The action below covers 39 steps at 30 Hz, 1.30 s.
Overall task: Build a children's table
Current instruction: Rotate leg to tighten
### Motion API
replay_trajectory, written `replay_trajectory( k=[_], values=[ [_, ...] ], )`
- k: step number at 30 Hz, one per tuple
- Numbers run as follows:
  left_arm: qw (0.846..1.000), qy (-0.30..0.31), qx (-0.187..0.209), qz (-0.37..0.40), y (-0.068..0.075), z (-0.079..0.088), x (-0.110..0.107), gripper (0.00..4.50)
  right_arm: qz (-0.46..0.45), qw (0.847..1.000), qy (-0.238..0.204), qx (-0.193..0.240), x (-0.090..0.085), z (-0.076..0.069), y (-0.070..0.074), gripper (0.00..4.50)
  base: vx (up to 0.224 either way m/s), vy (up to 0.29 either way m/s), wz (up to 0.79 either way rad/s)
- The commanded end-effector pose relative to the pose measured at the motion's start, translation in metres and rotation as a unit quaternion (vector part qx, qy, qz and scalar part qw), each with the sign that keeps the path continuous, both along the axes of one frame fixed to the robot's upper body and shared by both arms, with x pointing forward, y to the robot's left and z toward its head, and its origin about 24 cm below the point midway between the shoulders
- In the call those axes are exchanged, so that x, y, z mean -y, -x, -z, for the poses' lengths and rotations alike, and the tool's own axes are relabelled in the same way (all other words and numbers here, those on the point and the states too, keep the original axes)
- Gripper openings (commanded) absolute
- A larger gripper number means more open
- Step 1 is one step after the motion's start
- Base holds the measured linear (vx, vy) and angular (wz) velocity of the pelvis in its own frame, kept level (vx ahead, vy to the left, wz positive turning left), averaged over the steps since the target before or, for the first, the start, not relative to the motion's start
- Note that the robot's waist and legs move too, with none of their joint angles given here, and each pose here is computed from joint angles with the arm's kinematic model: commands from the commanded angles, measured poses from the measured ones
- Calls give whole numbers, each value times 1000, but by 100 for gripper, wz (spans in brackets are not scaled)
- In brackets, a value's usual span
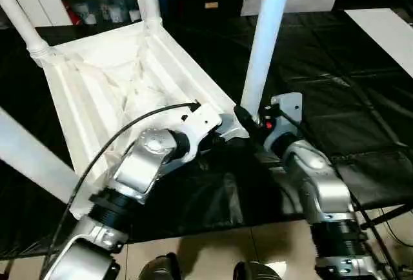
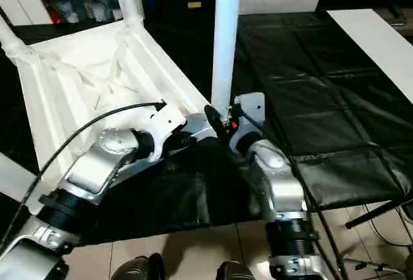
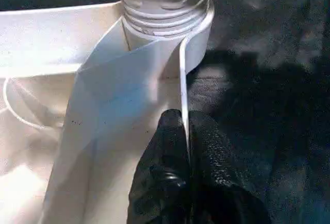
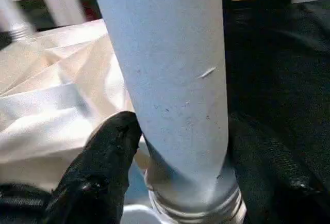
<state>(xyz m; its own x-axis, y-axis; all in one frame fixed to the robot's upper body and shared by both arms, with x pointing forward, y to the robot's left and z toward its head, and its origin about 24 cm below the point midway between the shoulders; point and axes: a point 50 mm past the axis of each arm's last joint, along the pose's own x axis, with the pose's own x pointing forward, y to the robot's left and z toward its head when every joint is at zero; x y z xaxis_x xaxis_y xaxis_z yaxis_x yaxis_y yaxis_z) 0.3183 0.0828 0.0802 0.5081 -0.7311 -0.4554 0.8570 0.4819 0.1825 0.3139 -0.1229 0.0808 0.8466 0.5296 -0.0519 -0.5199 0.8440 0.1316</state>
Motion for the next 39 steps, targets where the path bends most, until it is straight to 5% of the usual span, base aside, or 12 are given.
replay_trajectory(
  k=[1,8,18,27,39],
  values=[
    [999,6,13,47,5,0,-3,0,-75,997,17,11,1,-3,5,335,0,0,0],
    [992,-4,13,122,13,1,-19,0,-196,977,70,44,23,-19,8,403,0,0,0],
    [965,-64,-24,251,22,2,-43,0,-362,924,118,25,37,-26,11,412,0,0,0],
    [956,-68,-28,285,21,-5,-45,0,-448,887,114,-8,34,-22,16,328,0,0,0],
    [954,-66,-31,291,20,-5,-45,0,-480,869,113,-23,33,-18,19,238,0,0,0]
  ],
)
